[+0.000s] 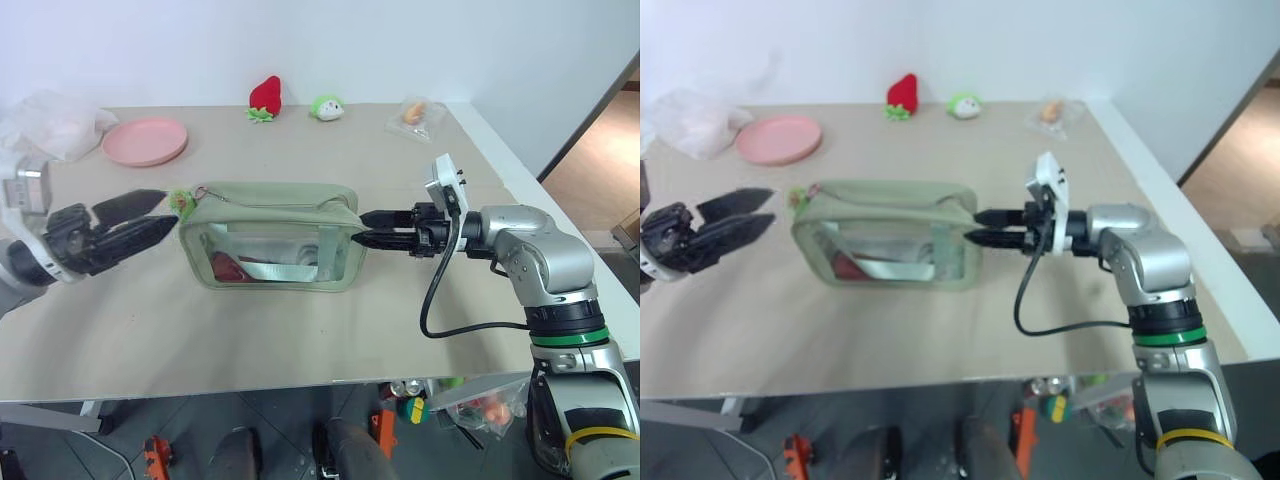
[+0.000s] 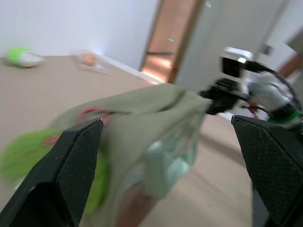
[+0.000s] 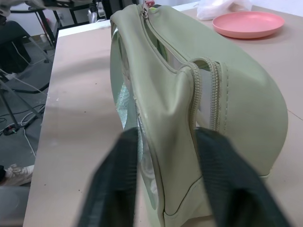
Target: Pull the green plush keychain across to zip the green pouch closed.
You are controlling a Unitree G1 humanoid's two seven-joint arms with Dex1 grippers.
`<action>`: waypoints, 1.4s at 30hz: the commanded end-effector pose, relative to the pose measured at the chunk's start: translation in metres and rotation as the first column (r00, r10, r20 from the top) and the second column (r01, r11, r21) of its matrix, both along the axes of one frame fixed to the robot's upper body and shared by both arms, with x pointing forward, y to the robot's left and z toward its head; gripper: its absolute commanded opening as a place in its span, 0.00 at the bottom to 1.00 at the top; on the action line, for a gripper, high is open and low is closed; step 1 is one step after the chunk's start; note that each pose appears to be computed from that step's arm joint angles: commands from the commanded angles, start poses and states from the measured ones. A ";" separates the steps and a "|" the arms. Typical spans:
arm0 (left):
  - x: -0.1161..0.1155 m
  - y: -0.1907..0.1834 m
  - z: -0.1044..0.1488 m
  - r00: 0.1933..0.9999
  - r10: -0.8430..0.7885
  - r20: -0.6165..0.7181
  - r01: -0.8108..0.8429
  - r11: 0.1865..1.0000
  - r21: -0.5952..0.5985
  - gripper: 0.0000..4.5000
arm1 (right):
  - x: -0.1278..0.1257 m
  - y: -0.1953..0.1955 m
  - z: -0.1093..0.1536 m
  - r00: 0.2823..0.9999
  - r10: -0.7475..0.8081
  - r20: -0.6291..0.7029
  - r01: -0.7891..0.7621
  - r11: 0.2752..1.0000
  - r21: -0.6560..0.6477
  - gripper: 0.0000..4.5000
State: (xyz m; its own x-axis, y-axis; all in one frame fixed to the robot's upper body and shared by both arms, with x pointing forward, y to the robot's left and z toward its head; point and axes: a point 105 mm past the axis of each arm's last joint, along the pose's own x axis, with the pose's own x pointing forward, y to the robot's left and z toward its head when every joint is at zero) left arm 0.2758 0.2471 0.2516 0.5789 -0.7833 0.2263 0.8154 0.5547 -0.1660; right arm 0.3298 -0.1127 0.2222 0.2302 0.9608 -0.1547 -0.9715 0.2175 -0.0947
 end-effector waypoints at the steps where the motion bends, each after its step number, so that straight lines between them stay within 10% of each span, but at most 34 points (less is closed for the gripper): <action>1: 0.002 0.019 0.012 0.992 0.105 0.062 -0.103 0.994 -0.038 1.00 | -0.006 -0.005 0.017 0.998 0.023 0.051 -0.025 0.999 0.028 0.01; 25: 0.065 -0.002 -0.044 0.957 0.054 -0.285 -0.146 0.940 -0.309 1.00 | -0.004 -0.008 0.020 0.995 -0.050 0.087 0.048 0.999 0.025 0.01; 38: 0.064 -0.022 -0.037 0.973 -0.007 -0.231 -0.068 0.946 -0.316 0.07 | -0.004 -0.012 0.021 0.993 -0.076 0.094 0.074 0.997 0.025 0.00; 42: 0.059 -0.032 -0.007 0.991 -0.058 -0.124 0.010 0.933 -0.360 0.01 | -0.002 -0.011 0.021 0.993 -0.076 0.095 0.075 0.997 0.020 0.00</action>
State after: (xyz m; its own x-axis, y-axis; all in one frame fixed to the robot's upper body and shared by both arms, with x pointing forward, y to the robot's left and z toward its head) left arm 0.3428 0.2197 0.2058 0.6717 -0.6718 0.3122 0.7014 0.4410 -0.5600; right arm 0.3303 -0.1205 0.2244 0.3078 0.9392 -0.1524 -0.9488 0.2910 -0.1229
